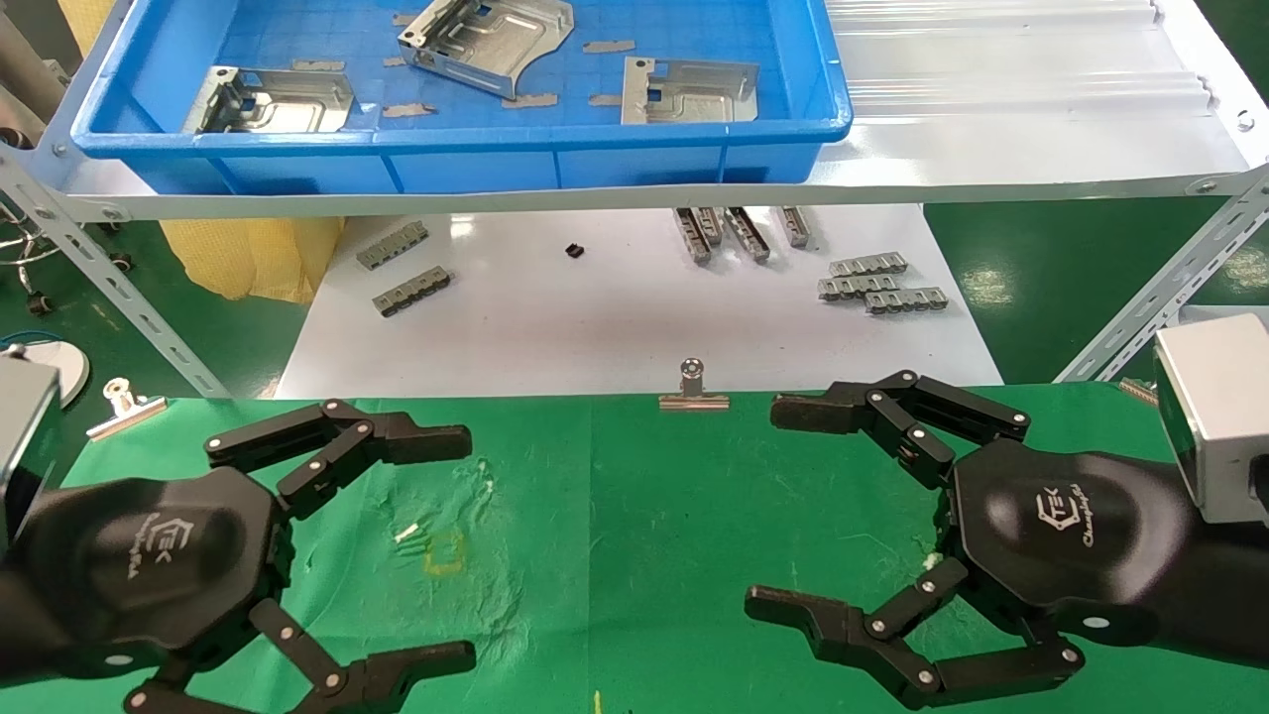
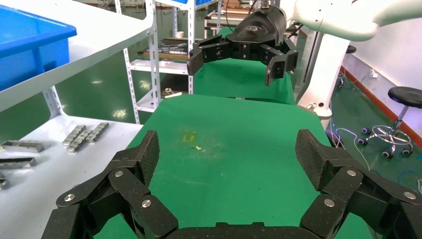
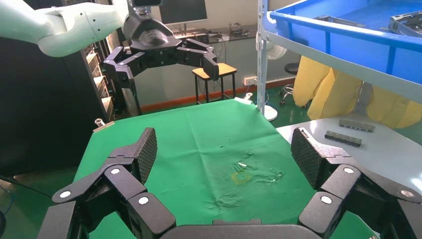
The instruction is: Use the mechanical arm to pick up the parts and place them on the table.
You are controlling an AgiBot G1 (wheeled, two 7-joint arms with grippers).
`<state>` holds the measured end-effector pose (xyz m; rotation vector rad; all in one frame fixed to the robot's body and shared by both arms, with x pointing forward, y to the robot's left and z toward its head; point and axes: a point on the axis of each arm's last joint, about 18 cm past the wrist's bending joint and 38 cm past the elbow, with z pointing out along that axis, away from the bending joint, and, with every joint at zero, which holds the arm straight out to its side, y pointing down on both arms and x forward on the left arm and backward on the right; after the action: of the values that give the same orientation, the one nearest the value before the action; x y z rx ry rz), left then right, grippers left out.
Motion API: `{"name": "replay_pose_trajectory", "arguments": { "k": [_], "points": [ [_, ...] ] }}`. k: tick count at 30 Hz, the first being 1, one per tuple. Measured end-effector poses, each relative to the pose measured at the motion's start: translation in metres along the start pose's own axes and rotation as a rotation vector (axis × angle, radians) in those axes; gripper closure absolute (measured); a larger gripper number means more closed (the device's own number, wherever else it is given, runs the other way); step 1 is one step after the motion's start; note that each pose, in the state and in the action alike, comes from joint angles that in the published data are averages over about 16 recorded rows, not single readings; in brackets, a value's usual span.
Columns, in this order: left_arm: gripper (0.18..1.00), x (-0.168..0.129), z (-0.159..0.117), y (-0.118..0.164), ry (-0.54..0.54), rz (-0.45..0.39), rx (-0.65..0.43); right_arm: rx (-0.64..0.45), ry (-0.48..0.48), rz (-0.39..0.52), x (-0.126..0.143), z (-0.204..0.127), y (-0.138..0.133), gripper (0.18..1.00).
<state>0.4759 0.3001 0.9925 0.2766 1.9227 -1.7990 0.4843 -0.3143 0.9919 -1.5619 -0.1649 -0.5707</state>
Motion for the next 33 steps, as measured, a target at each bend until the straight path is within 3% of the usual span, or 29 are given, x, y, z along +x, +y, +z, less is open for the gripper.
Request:
{"name": "replay_pose_trajectory", "arguments": {
  "k": [33],
  "points": [
    [0.183,0.0000,0.0000,0.0000,0.000,0.000,0.000,0.000,0.000,0.000,0.0000,0.0000,0.0000,0.202]
  ]
}}
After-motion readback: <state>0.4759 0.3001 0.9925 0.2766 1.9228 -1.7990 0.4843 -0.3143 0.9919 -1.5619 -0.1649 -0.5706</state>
